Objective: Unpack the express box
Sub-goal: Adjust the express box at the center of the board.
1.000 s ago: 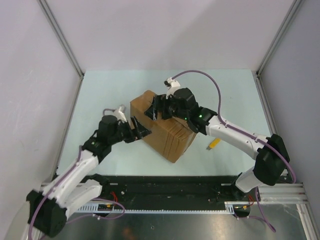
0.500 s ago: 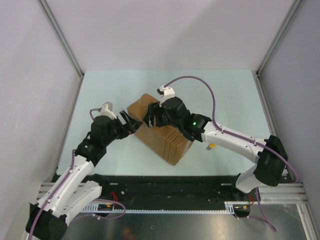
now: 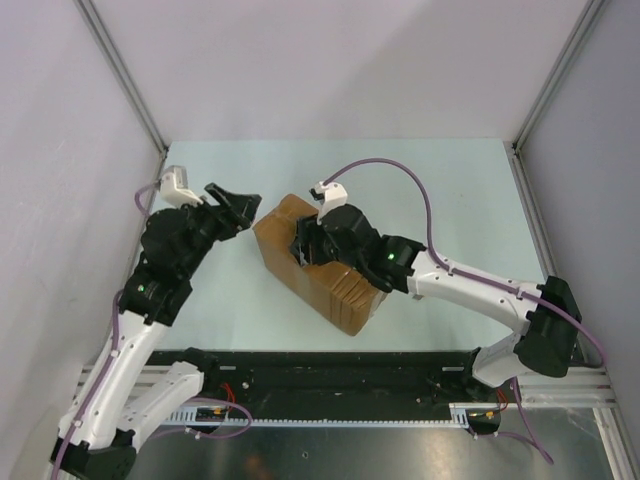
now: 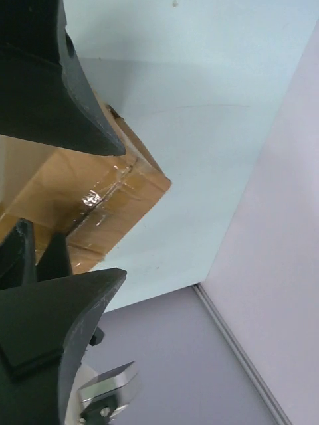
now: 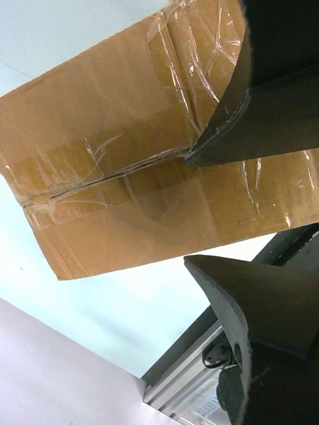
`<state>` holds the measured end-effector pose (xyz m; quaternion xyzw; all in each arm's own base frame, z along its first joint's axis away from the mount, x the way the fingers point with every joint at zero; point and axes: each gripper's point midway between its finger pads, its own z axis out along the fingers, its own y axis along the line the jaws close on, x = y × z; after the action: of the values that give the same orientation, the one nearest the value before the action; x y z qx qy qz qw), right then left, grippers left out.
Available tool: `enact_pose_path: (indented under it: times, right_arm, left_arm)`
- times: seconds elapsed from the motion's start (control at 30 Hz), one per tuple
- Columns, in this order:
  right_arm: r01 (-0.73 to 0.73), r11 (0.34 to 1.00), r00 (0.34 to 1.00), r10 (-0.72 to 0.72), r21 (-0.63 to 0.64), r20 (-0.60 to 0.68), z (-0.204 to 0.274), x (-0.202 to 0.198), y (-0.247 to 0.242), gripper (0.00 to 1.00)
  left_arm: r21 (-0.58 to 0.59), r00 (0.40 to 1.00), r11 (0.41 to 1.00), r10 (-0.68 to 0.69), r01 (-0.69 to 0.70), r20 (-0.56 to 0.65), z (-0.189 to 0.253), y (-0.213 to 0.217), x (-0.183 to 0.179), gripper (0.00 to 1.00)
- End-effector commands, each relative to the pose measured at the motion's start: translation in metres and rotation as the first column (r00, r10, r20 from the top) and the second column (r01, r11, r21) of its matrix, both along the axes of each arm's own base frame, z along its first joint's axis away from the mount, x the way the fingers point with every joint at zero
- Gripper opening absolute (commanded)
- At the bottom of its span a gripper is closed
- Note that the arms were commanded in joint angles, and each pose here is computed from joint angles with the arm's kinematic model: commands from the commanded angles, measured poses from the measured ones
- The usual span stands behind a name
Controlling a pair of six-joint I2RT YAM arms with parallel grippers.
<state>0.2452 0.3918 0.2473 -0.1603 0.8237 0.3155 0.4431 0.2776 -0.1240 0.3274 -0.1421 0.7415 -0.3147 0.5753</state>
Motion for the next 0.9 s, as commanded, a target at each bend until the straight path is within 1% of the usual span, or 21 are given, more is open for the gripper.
enact_pose_path:
  times: [0.0,0.07,0.27,0.43,0.53,0.63,0.7,0.73,0.77,0.8,0.87]
  right_arm:
    - [0.013,0.989,0.996,-0.026,-0.146,-0.083,-0.037,-0.012,-0.029,0.6]
    - [0.013,0.992,0.997,-0.022,-0.124,-0.068,-0.029,-0.01,-0.028,0.61]
    - [0.016,0.999,1.0,-0.016,-0.034,-0.002,0.005,-0.007,-0.026,0.63]
    - [0.048,0.999,0.998,-0.049,0.023,0.04,0.03,-0.003,-0.037,0.65]
    - [0.071,0.997,0.996,-0.073,0.036,0.055,0.04,0.001,-0.048,0.66]
    - [0.134,0.991,0.989,-0.135,0.016,0.067,0.043,0.007,-0.066,0.67]
    - [0.194,0.98,0.979,-0.192,-0.032,0.066,0.036,0.018,-0.086,0.68]
    - [0.243,0.968,0.968,-0.237,-0.066,0.077,0.031,0.026,-0.097,0.71]
    - [0.284,0.952,0.958,-0.278,-0.116,0.068,0.02,0.036,-0.113,0.74]
    - [0.304,0.942,0.953,-0.299,-0.142,0.058,0.013,0.044,-0.122,0.75]
    - [0.273,0.944,0.96,-0.28,-0.184,-0.016,-0.009,0.05,-0.129,0.75]
  left_arm:
    - [0.005,0.998,0.999,-0.032,0.032,-0.046,-0.007,-0.012,0.017,0.73]
    - [0.012,0.995,0.997,-0.069,0.07,-0.072,-0.017,-0.02,0.022,0.73]
    - [0.008,0.986,0.99,-0.142,0.143,-0.092,-0.022,-0.035,0.025,0.73]
    - [0.018,0.975,0.984,-0.173,0.177,-0.14,-0.045,-0.039,0.021,0.73]
    - [0.035,0.964,0.976,-0.207,0.215,-0.169,-0.059,-0.044,0.019,0.73]
    - [0.05,0.953,0.969,-0.228,0.243,-0.199,-0.074,-0.046,0.018,0.73]
    - [0.069,0.95,0.967,-0.225,0.245,-0.217,-0.086,-0.044,0.016,0.73]
    - [0.077,0.948,0.965,-0.229,0.251,-0.221,-0.089,-0.045,0.016,0.73]
    - [0.095,0.948,0.963,-0.225,0.252,-0.225,-0.093,-0.043,0.016,0.74]
    - [0.106,0.946,0.963,-0.218,0.249,-0.242,-0.102,-0.041,0.015,0.75]
    - [0.131,0.939,0.96,-0.206,0.248,-0.274,-0.118,-0.039,0.017,0.76]
